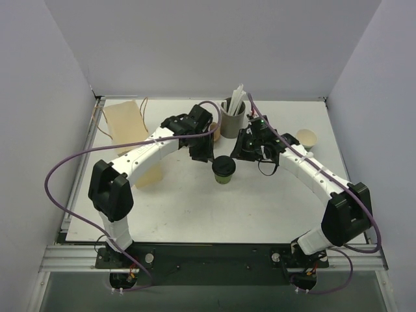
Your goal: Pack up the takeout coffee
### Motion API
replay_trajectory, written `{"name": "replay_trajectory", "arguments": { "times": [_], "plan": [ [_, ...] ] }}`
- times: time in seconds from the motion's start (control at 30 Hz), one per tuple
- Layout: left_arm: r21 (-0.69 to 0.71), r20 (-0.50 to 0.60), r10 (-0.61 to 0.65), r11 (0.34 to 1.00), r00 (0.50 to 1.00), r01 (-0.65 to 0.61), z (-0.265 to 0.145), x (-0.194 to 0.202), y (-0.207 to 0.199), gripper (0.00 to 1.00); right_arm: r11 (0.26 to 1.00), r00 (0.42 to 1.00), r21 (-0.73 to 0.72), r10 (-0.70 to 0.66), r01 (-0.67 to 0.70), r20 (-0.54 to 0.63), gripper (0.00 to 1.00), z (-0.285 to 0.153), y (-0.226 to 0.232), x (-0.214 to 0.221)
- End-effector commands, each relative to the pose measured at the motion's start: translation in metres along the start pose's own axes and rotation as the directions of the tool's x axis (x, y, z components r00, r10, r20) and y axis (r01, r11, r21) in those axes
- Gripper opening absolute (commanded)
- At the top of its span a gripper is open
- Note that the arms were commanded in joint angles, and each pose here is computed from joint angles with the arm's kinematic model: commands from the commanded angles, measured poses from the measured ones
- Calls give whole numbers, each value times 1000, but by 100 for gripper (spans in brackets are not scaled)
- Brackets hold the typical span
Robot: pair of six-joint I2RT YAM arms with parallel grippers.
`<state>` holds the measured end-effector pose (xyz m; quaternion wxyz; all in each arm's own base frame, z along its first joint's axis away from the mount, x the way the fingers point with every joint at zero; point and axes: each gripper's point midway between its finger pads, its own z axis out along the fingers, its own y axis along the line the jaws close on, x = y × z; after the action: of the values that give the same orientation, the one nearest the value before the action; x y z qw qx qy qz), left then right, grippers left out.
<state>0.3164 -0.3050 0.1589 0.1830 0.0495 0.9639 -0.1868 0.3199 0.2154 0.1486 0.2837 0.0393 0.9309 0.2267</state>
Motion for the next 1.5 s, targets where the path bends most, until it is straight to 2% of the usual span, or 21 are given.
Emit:
{"name": "replay_trajectory", "arguments": {
  "times": [0.0, 0.07, 0.33, 0.77, 1.47],
  "plan": [
    [110, 17, -105, 989, 994, 102, -19, 6, -19, 40, 989, 988, -6, -145, 145, -60, 25, 5, 7, 0],
    [114, -2, -160, 981, 987, 159, -16, 15, -16, 40, 987, 984, 23, -155, 158, -89, 25, 13, 5, 2],
    [162, -20, -202, 966, 979, 202, -2, 15, -26, 38, 977, 982, 158, -118, 141, -148, 25, 18, -8, 20],
    [66, 46, -231, 971, 972, 228, -9, 19, 9, 33, 945, 989, 324, 16, 32, -144, 23, 10, -32, 46],
    [109, -3, -238, 965, 971, 237, 19, 17, 0, 32, 945, 989, 326, 47, 1, -142, 23, 10, -27, 54]
  ]
}}
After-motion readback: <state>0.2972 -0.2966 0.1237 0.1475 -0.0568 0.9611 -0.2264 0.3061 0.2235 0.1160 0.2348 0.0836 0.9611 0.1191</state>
